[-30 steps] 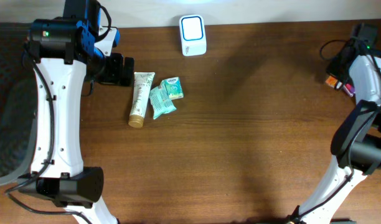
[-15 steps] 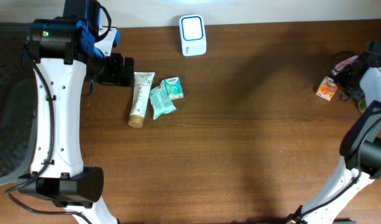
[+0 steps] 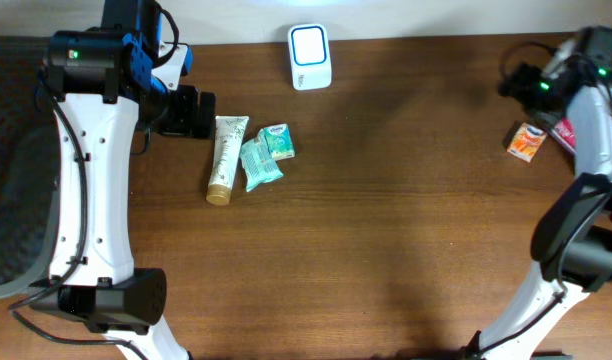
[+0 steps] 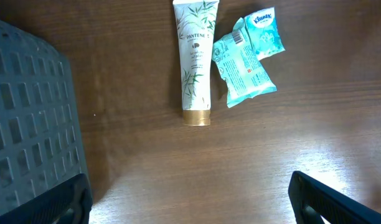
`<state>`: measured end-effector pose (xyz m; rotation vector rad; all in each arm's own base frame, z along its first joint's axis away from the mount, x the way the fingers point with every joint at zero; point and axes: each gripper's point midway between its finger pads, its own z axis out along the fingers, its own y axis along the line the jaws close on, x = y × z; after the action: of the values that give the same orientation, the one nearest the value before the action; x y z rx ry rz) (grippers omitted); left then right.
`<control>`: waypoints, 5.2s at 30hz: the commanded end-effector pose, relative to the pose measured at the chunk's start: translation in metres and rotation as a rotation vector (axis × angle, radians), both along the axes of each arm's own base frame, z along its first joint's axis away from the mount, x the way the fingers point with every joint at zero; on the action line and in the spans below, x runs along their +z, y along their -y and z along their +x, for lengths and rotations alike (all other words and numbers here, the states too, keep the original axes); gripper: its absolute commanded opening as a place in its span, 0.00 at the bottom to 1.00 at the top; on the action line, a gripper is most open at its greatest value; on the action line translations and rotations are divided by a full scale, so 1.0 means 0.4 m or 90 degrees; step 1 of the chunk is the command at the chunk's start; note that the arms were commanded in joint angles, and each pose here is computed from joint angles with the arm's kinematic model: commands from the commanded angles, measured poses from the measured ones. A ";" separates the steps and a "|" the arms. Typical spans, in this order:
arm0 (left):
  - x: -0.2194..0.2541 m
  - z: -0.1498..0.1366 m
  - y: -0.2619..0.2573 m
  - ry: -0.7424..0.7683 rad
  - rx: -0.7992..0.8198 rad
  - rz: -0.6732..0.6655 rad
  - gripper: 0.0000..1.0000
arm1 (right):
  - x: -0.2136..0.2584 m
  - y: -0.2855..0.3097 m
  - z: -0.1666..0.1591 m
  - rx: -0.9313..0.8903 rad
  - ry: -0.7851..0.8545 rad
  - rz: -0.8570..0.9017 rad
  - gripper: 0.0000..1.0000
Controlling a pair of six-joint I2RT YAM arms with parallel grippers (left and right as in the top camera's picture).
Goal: Scan the item barcode
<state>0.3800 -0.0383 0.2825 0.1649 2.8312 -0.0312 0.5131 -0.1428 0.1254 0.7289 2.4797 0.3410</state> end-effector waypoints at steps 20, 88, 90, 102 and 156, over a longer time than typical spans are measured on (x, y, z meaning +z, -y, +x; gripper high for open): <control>0.009 -0.003 -0.002 0.007 -0.007 0.006 0.99 | -0.198 -1.063 -0.051 0.542 0.014 0.000 0.93; 0.009 -0.003 -0.002 0.007 -0.007 0.006 0.99 | -0.113 -0.811 -0.105 0.419 -0.219 -0.261 0.95; 0.009 -0.003 -0.002 0.008 -0.007 0.006 0.99 | -0.130 -0.844 -0.104 0.430 -0.208 -0.278 0.99; 0.009 -0.003 -0.002 0.008 -0.007 0.006 0.99 | -0.253 -0.825 -0.120 0.372 -0.272 -0.318 0.28; 0.009 -0.003 -0.002 0.008 -0.007 0.006 0.99 | -0.182 -0.782 -0.193 0.563 -0.260 0.154 0.56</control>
<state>0.3801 -0.0383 0.2825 0.1648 2.8308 -0.0306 0.4343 0.1557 0.0429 -0.2105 3.0951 0.9688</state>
